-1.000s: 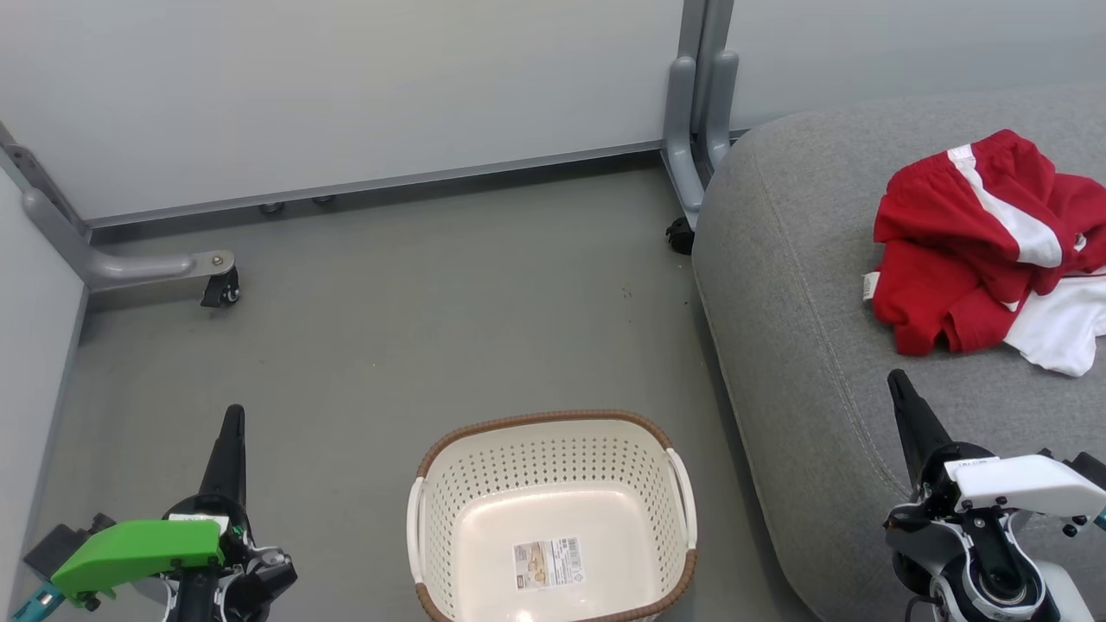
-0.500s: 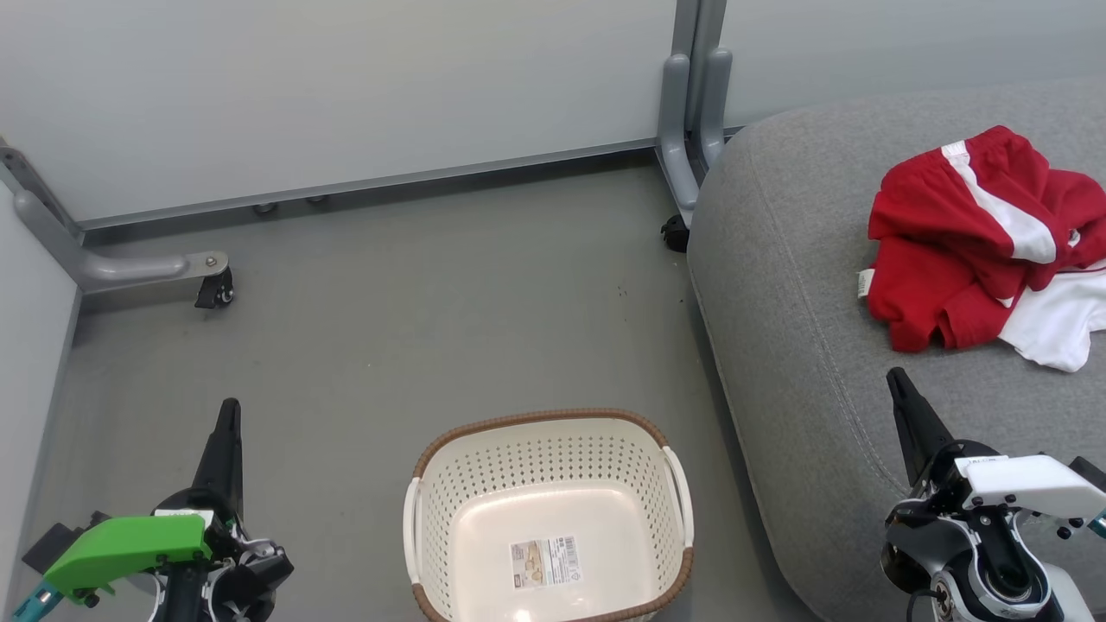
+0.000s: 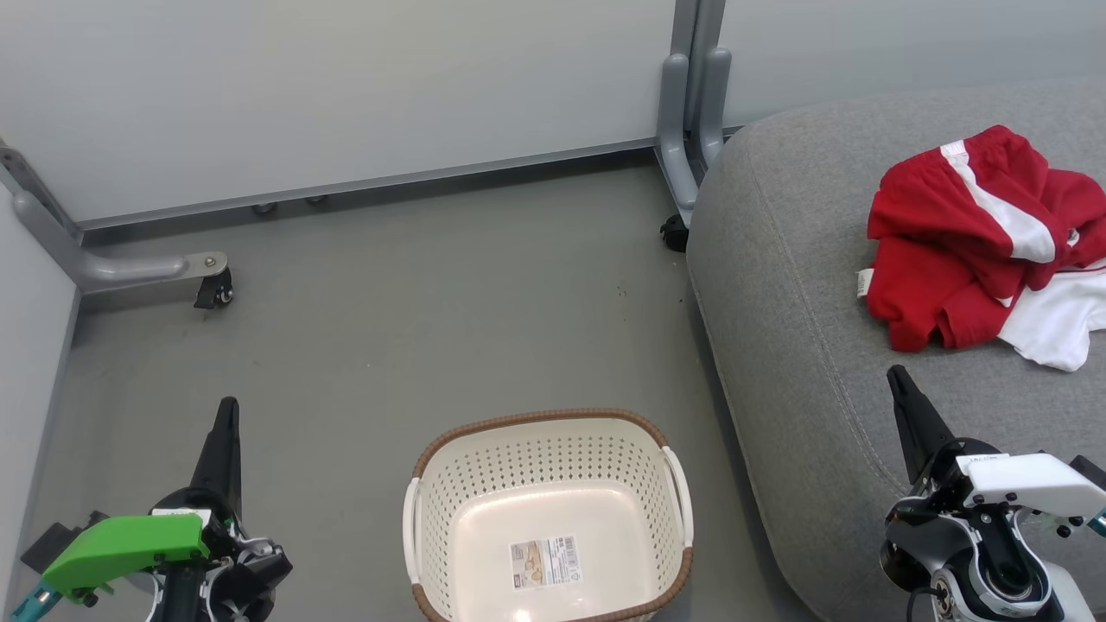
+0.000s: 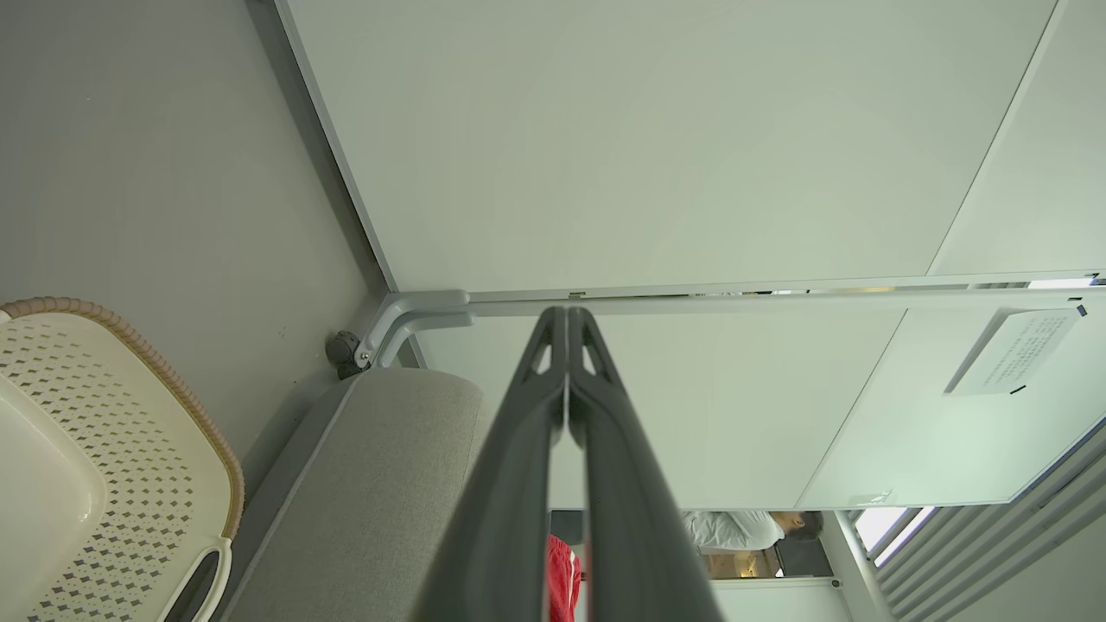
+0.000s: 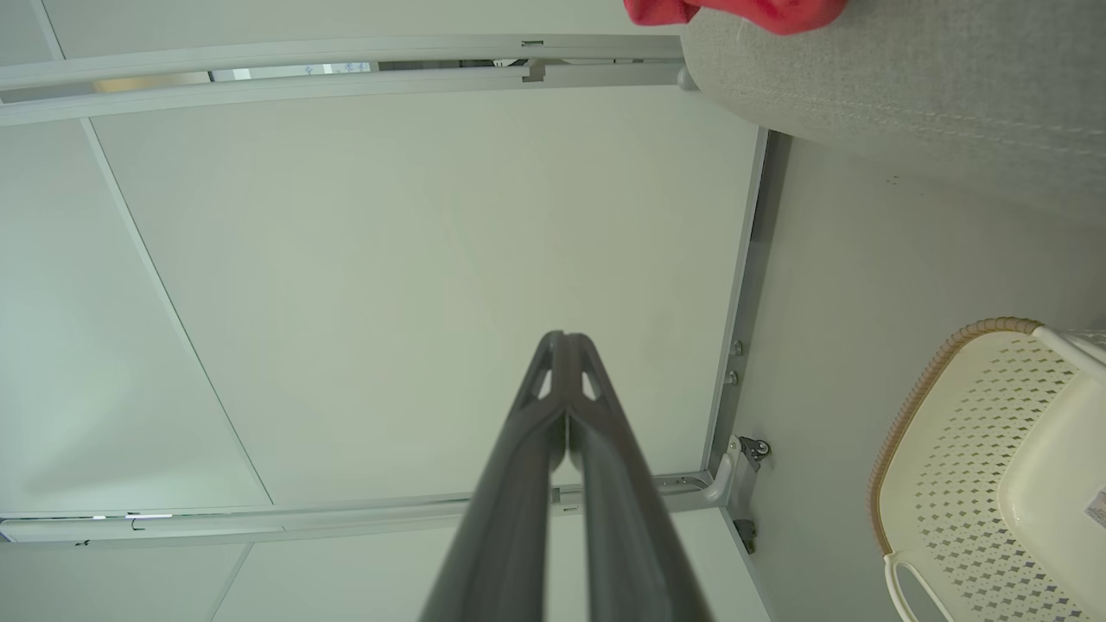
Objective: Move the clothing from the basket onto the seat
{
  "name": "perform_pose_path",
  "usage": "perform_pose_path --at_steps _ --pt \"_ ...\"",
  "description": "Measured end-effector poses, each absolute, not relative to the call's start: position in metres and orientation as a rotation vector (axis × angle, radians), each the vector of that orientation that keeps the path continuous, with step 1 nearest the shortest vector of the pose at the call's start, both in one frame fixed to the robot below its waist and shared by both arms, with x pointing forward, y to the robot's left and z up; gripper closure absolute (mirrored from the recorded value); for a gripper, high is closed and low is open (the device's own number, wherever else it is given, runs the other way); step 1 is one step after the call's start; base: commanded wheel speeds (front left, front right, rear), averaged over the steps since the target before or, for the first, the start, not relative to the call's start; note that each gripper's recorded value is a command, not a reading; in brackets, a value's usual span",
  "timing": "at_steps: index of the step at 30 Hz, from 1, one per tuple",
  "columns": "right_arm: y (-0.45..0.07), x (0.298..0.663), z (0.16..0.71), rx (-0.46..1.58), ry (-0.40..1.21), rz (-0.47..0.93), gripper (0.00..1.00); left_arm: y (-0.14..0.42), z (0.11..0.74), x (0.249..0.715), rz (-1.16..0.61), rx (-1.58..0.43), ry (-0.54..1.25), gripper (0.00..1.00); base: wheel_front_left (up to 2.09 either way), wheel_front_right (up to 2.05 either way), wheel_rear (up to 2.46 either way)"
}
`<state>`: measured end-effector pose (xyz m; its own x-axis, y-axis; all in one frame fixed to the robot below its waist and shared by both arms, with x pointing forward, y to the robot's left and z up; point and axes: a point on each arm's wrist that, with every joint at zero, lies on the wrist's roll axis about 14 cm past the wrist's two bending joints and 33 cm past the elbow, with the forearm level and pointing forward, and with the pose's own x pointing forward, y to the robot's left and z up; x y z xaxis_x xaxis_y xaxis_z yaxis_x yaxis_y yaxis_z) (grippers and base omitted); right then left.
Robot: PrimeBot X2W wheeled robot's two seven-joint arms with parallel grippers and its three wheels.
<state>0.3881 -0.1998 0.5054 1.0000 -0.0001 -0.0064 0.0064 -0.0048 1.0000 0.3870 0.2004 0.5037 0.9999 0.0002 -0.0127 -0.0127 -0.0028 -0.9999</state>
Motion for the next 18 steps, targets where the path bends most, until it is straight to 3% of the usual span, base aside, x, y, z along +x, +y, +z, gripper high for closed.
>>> perform_pose_path --at_steps 18 --pt "-0.2003 0.3881 0.5054 1.577 0.003 -0.007 1.0 0.2005 0.5036 0.387 0.011 -1.577 0.009 1.0 0.0 0.0 0.0"
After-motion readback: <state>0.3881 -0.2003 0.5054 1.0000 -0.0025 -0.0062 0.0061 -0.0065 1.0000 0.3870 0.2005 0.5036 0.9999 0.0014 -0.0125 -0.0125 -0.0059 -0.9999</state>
